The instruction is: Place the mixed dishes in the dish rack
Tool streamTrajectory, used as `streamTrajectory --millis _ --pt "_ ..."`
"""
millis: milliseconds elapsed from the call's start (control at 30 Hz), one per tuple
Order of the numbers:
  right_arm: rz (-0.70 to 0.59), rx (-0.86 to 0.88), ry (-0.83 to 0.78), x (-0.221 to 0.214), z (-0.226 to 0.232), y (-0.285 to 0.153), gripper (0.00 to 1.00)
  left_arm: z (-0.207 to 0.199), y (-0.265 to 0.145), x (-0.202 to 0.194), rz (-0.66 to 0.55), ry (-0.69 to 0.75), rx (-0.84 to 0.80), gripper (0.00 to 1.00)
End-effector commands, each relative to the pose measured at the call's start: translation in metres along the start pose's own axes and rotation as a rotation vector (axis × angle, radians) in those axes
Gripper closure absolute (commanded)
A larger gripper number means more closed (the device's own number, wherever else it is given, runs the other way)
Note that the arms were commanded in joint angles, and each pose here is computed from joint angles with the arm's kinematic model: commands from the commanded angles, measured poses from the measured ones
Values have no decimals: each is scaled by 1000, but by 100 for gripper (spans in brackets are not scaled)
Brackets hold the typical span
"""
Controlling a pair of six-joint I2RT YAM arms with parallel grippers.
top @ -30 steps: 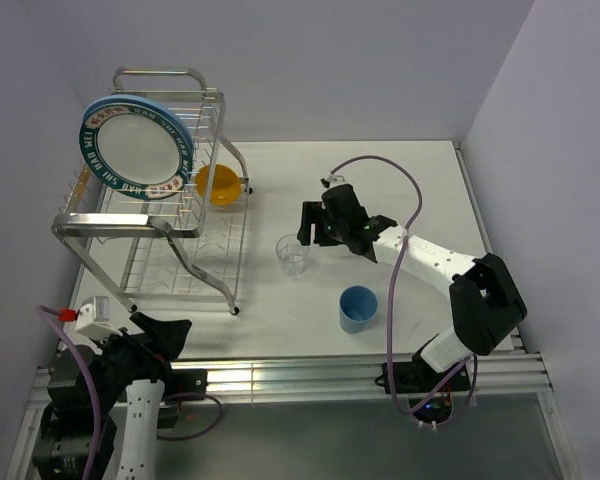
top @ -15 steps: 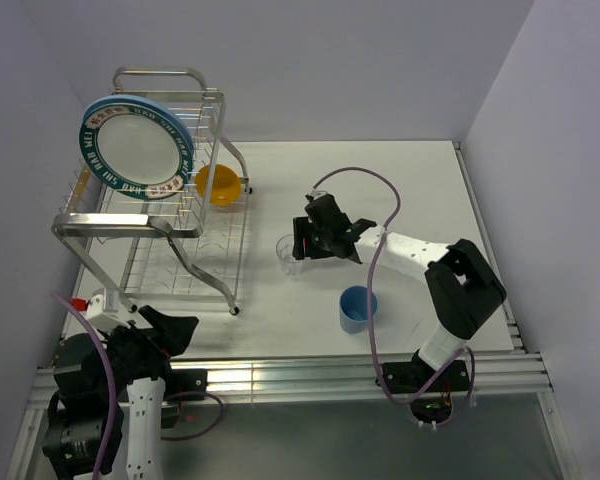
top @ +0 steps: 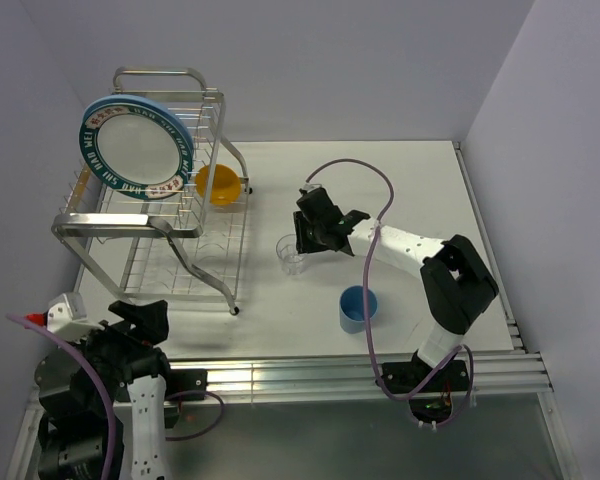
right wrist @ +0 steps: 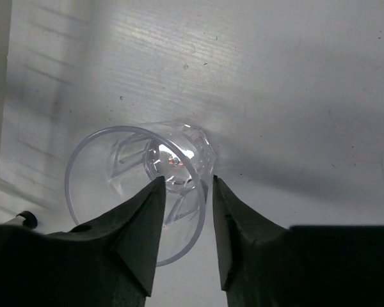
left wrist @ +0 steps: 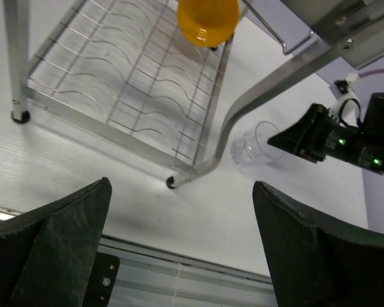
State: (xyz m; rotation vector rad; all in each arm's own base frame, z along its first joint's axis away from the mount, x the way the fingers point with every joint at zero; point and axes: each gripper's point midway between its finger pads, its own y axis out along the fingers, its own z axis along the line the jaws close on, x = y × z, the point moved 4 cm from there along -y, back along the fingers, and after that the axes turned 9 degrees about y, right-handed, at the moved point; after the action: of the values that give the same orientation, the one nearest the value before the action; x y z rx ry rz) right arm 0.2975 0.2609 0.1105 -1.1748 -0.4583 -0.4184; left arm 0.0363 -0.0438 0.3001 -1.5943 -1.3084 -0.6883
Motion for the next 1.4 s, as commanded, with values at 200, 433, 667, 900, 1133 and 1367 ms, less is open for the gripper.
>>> streamTrajectory --millis 200,433,667,900,1133,1367 --pt "-48 -109 -18 13 -9 -11 100 -9 -3 11 -51 51 -56 1" --pt "-95 -112 26 14 -13 -13 100 -55 -41 82 -69 54 -236 1" --pt "-109 -114 7 22 -9 -8 100 -81 -52 149 -289 -93 -263 1" --pt "-130 -103 11 23 -15 -20 100 -87 1 159 -258 -134 -268 1" --pt "-145 -90 23 24 -18 -28 100 -103 -21 188 -327 -69 -296 1" --pt "-141 -56 49 23 -12 -22 100 -129 -61 216 -356 60 -318 1"
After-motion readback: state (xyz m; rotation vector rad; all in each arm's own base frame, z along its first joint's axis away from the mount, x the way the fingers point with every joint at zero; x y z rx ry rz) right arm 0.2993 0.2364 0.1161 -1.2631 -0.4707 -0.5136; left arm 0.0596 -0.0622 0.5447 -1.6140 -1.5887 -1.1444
